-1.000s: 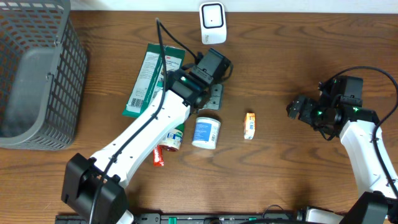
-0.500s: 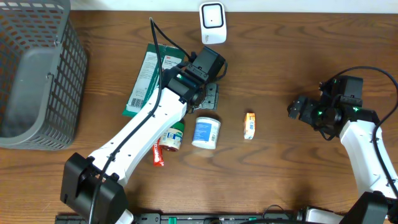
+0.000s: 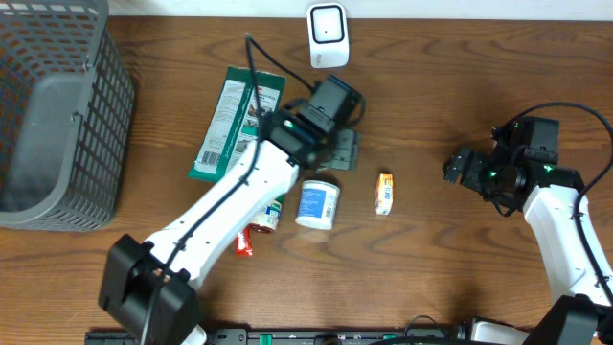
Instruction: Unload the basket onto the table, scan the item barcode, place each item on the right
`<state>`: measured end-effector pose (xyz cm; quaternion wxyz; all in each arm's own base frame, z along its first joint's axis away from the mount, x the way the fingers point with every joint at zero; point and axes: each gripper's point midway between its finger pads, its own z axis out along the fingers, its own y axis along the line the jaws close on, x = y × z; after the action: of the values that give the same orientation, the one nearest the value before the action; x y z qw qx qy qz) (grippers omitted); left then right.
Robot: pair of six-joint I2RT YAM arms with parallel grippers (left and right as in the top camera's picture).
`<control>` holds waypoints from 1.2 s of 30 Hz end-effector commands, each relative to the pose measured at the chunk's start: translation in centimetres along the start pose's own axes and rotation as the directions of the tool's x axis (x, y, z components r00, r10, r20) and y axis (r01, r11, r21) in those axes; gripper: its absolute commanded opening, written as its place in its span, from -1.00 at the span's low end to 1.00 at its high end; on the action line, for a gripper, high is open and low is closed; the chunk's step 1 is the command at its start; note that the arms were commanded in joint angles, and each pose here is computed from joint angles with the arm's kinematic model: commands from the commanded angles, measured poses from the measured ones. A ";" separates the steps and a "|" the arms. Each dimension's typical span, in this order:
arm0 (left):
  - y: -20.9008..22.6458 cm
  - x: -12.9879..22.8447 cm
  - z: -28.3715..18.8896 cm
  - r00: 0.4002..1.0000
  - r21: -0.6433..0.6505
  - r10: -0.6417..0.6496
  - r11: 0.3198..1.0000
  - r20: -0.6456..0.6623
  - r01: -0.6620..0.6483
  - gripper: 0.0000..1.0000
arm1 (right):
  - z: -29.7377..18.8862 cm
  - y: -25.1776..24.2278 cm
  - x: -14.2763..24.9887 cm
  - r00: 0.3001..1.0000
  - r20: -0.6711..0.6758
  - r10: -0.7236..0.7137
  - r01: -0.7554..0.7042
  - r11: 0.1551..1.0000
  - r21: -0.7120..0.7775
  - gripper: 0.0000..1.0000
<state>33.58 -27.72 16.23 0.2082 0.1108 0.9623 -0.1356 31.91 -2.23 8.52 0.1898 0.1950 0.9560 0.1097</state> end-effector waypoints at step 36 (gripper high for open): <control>-2.9 4.9 11.5 0.980 -0.292 0.200 0.937 -0.008 -0.194 0.10 | -0.3 0.7 -0.1 1.000 -0.003 0.002 -0.002 0.999 -0.037 0.98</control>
<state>31.81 -34.69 4.75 0.2224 0.1770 0.9586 -0.0164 31.87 -1.96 8.55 0.1879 0.1936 0.9558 0.1171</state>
